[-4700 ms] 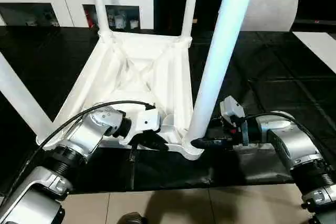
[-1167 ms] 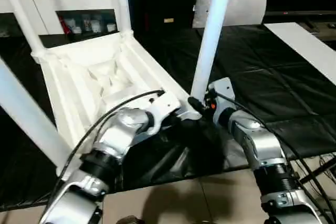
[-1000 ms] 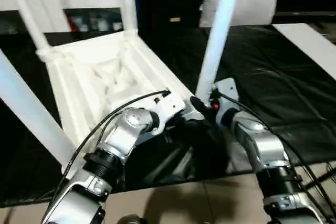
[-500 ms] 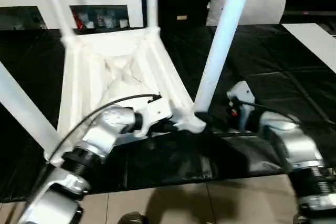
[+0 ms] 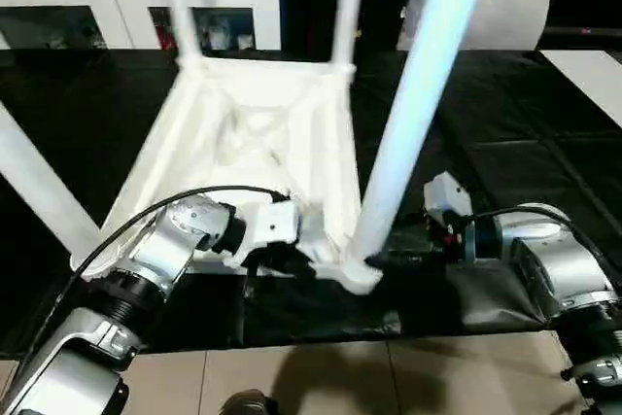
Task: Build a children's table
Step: Rotate leg to tighten
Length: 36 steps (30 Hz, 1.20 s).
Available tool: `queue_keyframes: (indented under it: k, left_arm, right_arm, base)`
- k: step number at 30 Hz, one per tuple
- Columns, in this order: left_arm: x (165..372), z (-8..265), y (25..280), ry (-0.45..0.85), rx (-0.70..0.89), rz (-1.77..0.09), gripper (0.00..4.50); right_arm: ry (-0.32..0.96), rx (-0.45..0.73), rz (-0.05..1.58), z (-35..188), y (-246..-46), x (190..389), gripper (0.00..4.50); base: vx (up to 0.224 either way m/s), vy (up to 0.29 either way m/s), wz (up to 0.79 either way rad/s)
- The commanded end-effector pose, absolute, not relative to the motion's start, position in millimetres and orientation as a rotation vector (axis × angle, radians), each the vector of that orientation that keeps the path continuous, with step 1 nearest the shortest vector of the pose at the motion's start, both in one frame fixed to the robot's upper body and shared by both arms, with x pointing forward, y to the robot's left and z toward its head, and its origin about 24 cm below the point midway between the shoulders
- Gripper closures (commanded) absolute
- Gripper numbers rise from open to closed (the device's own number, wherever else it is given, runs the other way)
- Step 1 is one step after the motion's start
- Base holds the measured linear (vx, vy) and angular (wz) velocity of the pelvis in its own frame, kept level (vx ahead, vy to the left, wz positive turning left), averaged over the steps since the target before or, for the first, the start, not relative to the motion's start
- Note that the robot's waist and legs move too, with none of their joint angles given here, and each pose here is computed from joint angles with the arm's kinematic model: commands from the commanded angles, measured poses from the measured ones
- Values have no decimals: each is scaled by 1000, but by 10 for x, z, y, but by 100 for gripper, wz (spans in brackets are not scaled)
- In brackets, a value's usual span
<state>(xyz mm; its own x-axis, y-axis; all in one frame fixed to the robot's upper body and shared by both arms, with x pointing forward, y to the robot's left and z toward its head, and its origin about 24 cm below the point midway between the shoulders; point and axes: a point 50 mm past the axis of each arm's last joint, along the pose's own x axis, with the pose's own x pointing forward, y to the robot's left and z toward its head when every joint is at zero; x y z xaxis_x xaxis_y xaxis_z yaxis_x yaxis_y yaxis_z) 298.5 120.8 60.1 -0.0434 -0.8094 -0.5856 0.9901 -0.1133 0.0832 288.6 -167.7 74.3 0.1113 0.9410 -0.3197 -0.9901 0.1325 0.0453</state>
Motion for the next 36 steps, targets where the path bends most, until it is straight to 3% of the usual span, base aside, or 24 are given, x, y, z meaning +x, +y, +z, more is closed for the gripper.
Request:
queue_keyframes:
  k: [1, 6, 13, 23, 28, 30, 31, 36]
  left_arm:
    - [2906, 606, 1072, 373, 622, -1706, 450]
    - [2924, 610, 1092, 376, 629, -1702, 450]
    - [2915, 596, 1110, 382, 630, -1700, 450]
    - [2996, 576, 1108, 387, 512, -1545, 450]
    - [3102, 586, 859, 387, 385, -1329, 450]
    - [3111, 588, 781, 382, 364, -1294, 450]
    - [3115, 577, 610, 381, 328, -1234, 450]
    - [3139, 544, 358, 372, 323, -1115, 450]
  right_arm:
    - [304, -190, 1455, 756, -1671, 2898, 163]
    - [327, -170, 1494, 721, -1644, 2882, 182]
    - [326, -153, 1499, 698, -1627, 2895, 246]
    - [323, -40, 1387, 598, -1528, 2882, 255]
    - [361, -46, 1003, 436, -1345, 3064, 255]
    - [377, -42, 934, 412, -1313, 3088, 255]
    - [403, -7, 801, 371, -1258, 3130, 255]
    - [421, 5, 615, 320, -1170, 3189, 256]
  base:
    - [0, 0, 0]
    - [0, 0, 0]
    - [0, 0, 0]
    - [0, 0, 0]
    - [0, 0, 0]
    - [0, 0, 0]
    - [0, 0, 0]
    - [0, 0, 0]
